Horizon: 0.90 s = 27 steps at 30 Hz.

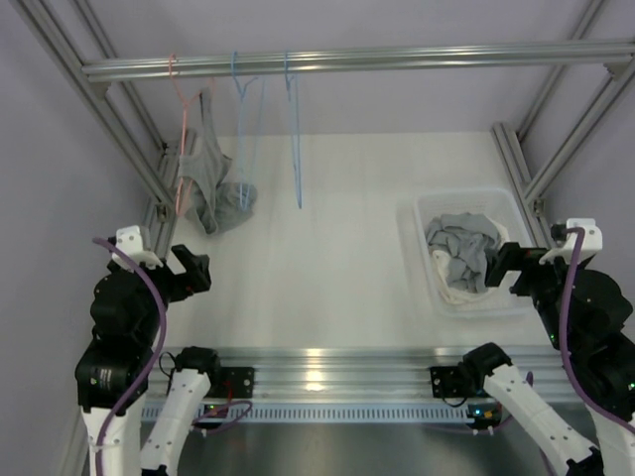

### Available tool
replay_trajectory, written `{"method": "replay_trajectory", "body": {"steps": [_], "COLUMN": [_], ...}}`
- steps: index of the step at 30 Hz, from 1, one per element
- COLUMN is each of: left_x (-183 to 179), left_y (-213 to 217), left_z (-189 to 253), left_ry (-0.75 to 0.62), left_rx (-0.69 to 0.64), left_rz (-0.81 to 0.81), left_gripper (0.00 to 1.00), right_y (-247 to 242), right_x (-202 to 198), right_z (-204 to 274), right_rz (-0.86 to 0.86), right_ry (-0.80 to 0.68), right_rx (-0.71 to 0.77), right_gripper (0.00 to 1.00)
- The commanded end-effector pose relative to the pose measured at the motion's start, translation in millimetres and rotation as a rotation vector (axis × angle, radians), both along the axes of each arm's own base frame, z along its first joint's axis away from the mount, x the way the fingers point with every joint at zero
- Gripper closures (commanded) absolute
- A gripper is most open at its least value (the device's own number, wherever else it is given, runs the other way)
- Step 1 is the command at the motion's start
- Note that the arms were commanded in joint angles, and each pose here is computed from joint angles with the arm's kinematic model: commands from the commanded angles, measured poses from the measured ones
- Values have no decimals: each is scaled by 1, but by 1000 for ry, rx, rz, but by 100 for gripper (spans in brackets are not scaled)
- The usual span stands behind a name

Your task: Remove the tank top from the hanger

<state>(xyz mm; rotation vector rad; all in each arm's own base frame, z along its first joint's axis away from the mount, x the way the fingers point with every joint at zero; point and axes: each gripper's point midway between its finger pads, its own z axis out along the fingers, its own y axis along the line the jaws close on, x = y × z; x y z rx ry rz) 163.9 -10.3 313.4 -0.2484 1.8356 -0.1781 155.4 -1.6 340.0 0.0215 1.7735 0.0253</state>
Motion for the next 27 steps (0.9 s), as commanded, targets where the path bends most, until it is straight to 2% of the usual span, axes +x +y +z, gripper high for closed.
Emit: {"method": "replay_trajectory", "body": {"steps": [1,12,27], "left_x": [4,9,15], "left_y": [-8,-16,-20], "left_z": [-7,-17,-13], "left_ry": [38,73,62], "left_rx": [-5,-31,-48], "left_rz": [-43,-75,-91], "left_gripper": [1,1,1], "right_y": [-1,-15,-8], "right_x": [6,-5,6], "right_z": [-2,-4,-5], "right_rz": [-24,-60,-57], "right_ry": [0,-44,-21], "right_rx": [7,-16,-10], "right_gripper": [1,1,1]}}
